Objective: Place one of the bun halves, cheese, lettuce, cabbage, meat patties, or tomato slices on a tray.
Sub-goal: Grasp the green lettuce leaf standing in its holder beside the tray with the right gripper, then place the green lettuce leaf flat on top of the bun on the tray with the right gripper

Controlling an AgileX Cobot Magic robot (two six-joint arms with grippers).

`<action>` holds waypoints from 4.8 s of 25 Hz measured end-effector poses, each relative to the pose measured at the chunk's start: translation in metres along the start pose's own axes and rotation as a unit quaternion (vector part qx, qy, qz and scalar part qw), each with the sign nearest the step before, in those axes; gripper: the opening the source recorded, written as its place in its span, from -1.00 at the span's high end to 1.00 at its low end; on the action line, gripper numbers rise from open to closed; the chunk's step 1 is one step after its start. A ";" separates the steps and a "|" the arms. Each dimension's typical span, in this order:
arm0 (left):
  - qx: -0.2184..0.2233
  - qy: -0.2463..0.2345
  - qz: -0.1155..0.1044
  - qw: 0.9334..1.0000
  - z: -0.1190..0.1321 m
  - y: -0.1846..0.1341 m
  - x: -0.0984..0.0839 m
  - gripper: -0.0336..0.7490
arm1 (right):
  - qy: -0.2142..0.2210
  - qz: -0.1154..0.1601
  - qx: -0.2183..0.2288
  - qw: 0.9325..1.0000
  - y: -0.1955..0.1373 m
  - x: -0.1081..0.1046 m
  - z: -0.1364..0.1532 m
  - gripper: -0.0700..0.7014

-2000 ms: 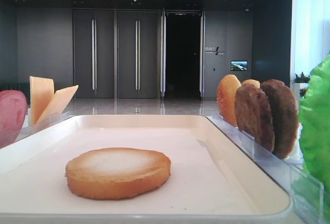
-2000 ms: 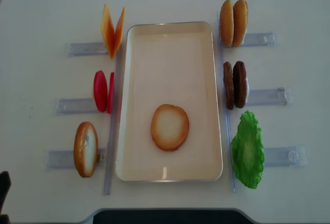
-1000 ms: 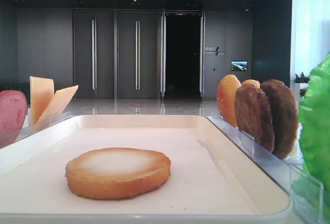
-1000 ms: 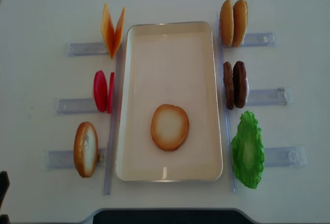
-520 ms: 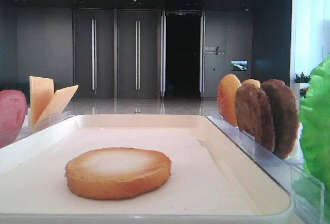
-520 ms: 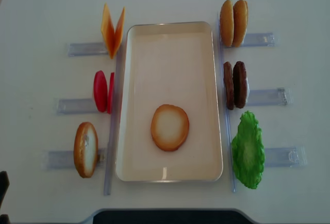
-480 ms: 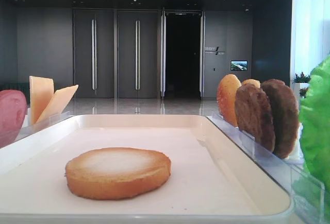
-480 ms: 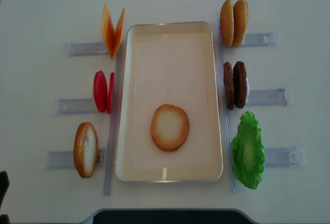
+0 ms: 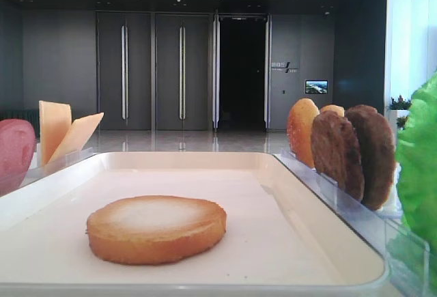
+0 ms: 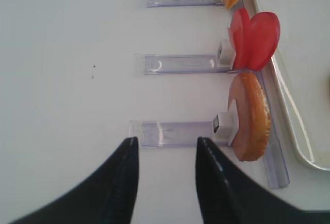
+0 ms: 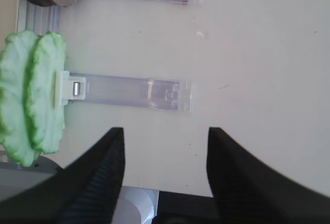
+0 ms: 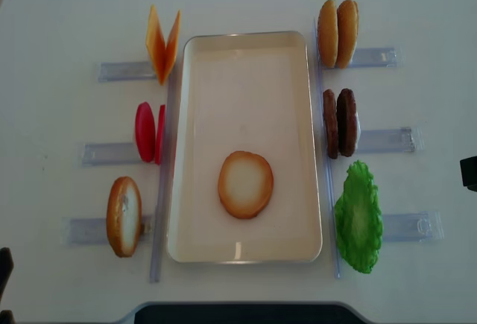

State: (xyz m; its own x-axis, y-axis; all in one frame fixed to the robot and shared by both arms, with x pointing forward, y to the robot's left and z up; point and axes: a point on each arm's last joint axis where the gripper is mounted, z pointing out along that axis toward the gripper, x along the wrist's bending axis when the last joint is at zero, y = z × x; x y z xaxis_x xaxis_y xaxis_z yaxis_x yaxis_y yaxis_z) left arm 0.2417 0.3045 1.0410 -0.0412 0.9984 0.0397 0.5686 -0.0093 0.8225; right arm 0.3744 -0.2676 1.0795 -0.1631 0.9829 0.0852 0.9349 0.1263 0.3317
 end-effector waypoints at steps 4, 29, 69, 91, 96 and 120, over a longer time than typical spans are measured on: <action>0.000 0.000 0.000 1.000 0.000 0.000 0.000 0.19 | 0.003 0.001 0.000 1.000 0.000 0.000 0.000 -0.17; 0.000 0.000 0.000 1.000 0.000 0.000 0.000 0.19 | 0.066 -0.071 0.074 0.993 -0.024 0.083 0.010 -0.17; 0.000 0.000 0.000 1.000 0.000 0.000 0.000 0.19 | 0.029 -0.054 0.072 0.996 0.017 0.099 0.073 -0.19; 0.000 0.000 0.000 1.000 0.000 0.000 0.000 0.19 | 0.031 -0.065 0.066 0.995 0.018 0.099 0.073 0.25; 0.000 0.000 0.000 1.000 0.000 0.000 0.000 0.19 | 0.033 -0.066 0.062 0.995 0.019 0.100 0.073 0.55; 0.000 0.000 0.000 1.000 0.000 0.000 0.000 0.19 | 0.039 -0.067 0.050 0.996 0.015 0.095 0.051 0.66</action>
State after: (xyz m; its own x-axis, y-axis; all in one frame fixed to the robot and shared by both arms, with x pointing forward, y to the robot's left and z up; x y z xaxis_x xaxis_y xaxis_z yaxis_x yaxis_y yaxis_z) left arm 0.2417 0.3045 1.0410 -0.0412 0.9984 0.0397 0.5686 -0.0093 0.8225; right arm 0.3894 -0.1655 1.0449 -0.3094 0.9432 0.1210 0.9292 0.2728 0.2495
